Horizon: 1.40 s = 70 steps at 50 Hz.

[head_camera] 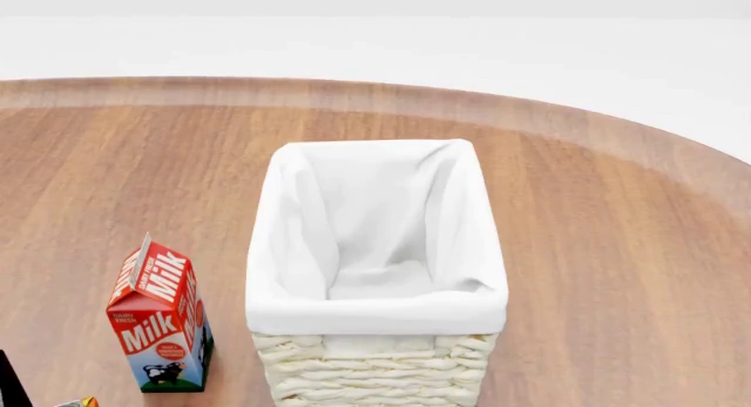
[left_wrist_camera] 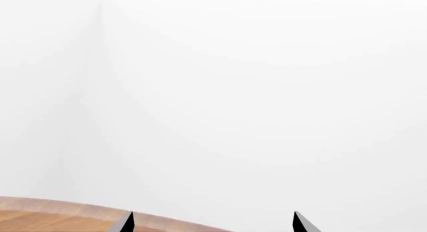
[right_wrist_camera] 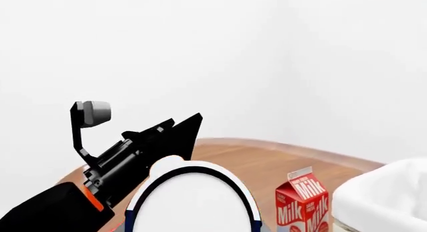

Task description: Pick up the alphabet soup, and put it in the basket.

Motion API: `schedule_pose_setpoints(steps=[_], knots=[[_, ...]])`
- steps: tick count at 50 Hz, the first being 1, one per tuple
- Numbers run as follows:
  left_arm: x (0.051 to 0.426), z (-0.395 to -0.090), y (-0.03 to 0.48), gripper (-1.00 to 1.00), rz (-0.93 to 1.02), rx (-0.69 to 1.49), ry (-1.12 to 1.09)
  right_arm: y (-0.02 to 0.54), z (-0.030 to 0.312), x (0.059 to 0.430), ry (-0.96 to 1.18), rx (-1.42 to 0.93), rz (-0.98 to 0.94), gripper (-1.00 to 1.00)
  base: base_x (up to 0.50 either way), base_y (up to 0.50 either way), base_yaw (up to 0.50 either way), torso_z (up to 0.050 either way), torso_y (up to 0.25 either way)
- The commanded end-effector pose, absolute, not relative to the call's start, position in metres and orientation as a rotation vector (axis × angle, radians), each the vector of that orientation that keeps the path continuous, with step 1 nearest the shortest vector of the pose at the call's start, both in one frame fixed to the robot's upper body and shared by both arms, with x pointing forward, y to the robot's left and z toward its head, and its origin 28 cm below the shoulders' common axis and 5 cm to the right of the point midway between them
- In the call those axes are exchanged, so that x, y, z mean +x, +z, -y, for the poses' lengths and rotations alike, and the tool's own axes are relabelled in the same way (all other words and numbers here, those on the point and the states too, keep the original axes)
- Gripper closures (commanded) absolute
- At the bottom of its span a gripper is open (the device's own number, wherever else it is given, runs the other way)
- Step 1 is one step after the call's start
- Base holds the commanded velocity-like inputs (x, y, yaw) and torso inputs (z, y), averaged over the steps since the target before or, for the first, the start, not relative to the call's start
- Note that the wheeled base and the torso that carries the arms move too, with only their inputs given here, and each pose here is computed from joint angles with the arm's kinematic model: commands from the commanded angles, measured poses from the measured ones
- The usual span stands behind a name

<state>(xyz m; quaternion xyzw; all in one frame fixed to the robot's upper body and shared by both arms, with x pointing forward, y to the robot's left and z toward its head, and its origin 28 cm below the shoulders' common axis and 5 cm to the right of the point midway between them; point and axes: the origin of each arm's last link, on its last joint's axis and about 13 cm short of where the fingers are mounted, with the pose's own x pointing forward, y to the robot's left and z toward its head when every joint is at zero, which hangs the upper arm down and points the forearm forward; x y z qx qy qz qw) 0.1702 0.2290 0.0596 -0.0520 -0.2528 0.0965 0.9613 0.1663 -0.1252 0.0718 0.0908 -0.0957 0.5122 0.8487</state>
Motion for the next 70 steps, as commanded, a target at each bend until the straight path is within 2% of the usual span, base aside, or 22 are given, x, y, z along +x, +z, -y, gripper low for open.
schedule_pose_setpoints(steps=[1,41,58,70], knots=[[0.171,-0.229,0.059,-1.0,0.508,-0.104,0.193,0.086,0.12,0.182,1.024,0.213,0.237,1.0,0.0,0.0,0.0,0.0,0.0],[0.17,-0.229,0.06,-1.0,0.51,-0.109,0.195,0.138,0.1,0.214,0.849,0.099,0.215,1.0,0.0,0.0,0.0,0.0,0.001],[0.171,-0.229,0.059,-1.0,0.508,-0.11,0.193,0.17,0.086,0.232,0.663,0.021,0.148,1.0,0.0,0.0,0.0,0.0,0.0],[0.171,-0.229,0.059,-1.0,0.506,-0.11,0.191,0.19,0.077,0.234,0.617,-0.025,0.129,1.0,0.0,0.0,0.0,0.0,0.001]])
